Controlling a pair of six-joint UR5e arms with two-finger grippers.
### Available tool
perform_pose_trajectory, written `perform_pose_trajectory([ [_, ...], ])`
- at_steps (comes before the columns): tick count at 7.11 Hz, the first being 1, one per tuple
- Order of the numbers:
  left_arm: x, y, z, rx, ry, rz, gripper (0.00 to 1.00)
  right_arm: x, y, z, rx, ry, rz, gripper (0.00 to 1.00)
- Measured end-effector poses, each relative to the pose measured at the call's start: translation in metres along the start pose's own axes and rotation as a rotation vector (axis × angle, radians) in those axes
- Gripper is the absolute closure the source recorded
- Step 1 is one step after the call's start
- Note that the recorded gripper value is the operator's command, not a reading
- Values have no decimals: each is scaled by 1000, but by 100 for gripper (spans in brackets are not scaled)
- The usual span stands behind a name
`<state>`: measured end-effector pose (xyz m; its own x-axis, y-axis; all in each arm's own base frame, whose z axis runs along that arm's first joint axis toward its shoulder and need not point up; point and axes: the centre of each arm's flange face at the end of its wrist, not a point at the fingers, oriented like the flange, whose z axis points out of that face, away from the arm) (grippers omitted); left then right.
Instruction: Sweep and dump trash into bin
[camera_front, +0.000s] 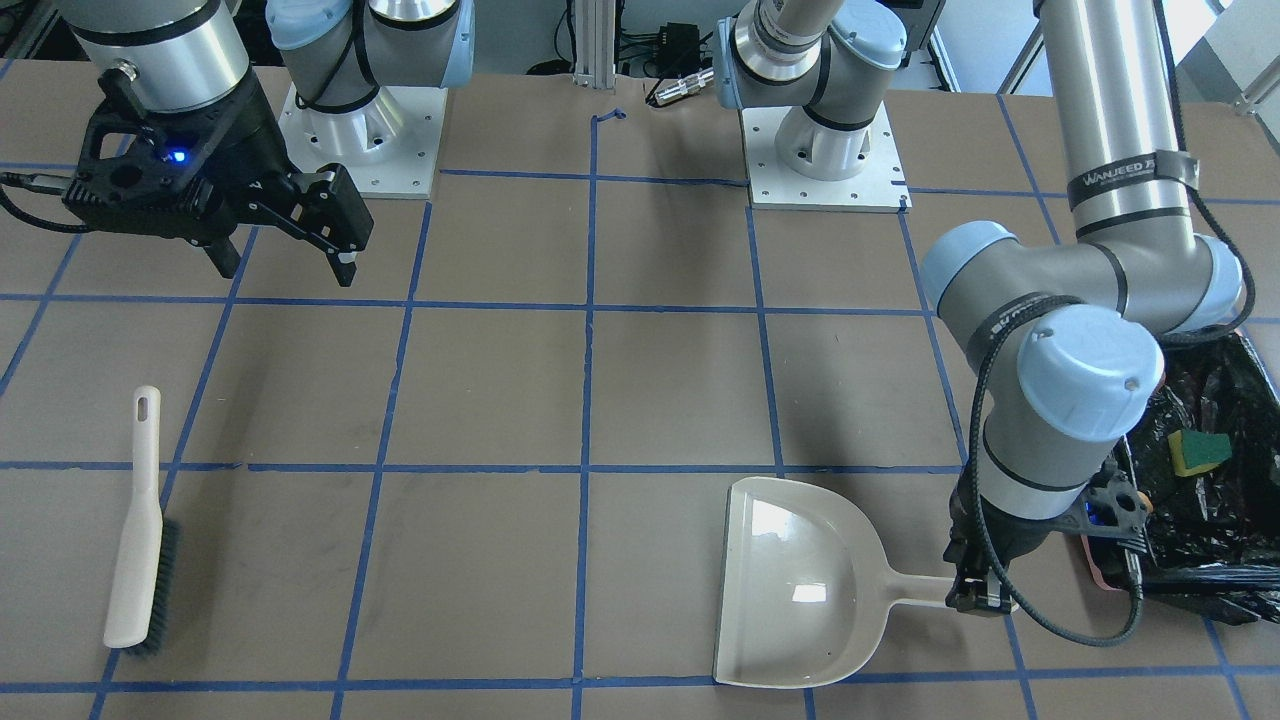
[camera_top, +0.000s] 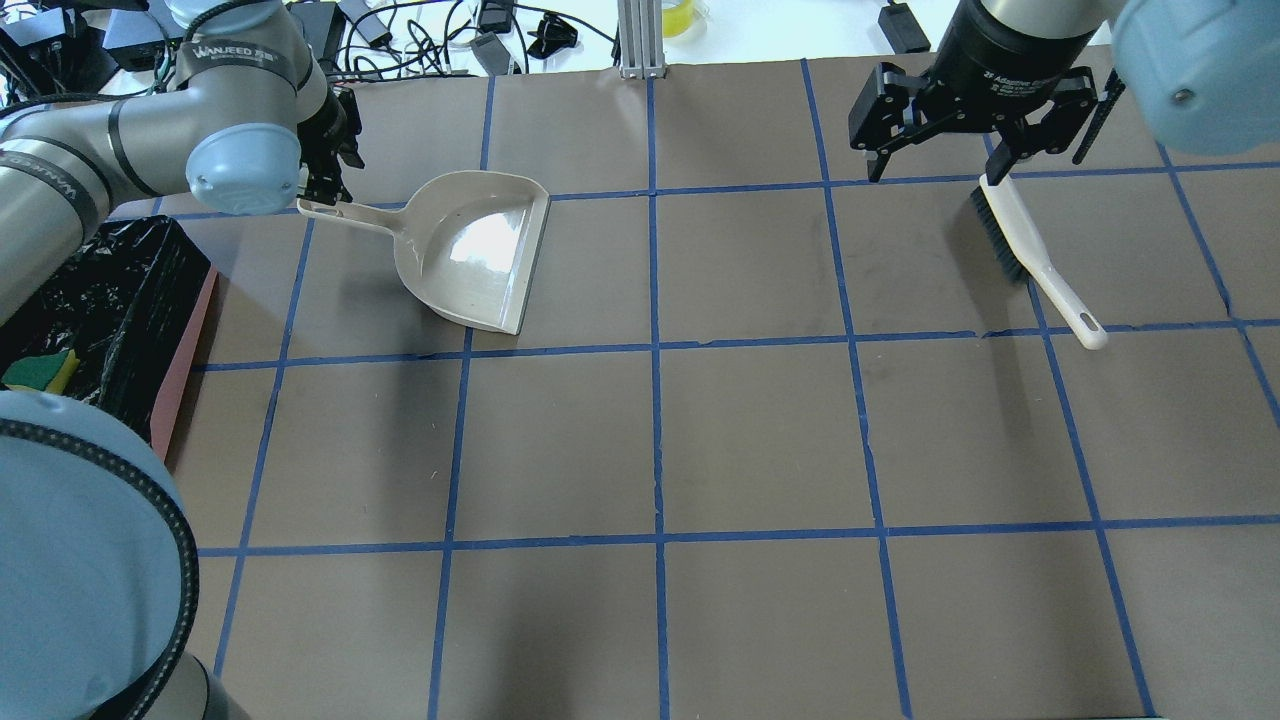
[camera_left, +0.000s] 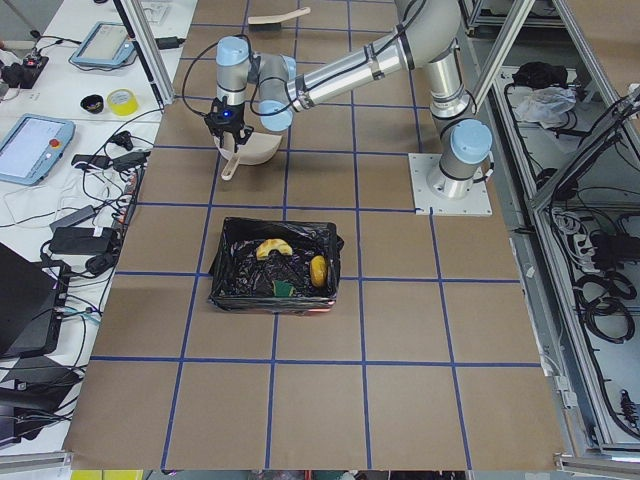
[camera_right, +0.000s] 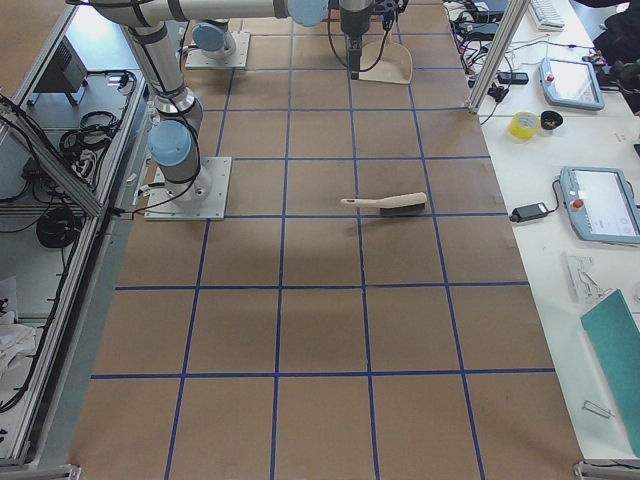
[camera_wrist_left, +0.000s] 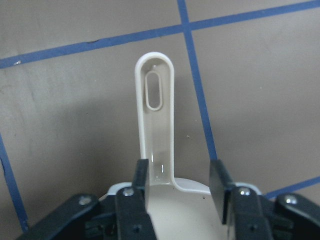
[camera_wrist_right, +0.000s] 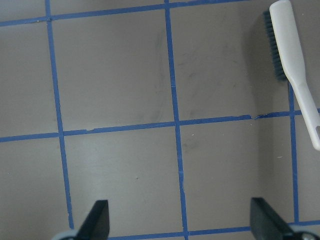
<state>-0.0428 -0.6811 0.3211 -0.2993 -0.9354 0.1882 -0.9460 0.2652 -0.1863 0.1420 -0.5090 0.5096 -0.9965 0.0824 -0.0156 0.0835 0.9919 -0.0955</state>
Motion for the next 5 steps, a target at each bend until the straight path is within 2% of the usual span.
perform_pose_trajectory([
  [1,-3,-2,-25,7,26,126,39,0,0,0,0,0,0,0],
  [2,-7,-4,-46,20,47,289,30,0,0,0,1,0,0,0],
  [3,-9,-5,-64,36,65,434,25,0,0,0,1,0,1,0],
  [4,-12,-6,-79,54,77,568,0,0,0,0,0,0,0,0],
  [5,-16,-4,-86,66,78,672,0,0,0,0,0,0,0,0],
])
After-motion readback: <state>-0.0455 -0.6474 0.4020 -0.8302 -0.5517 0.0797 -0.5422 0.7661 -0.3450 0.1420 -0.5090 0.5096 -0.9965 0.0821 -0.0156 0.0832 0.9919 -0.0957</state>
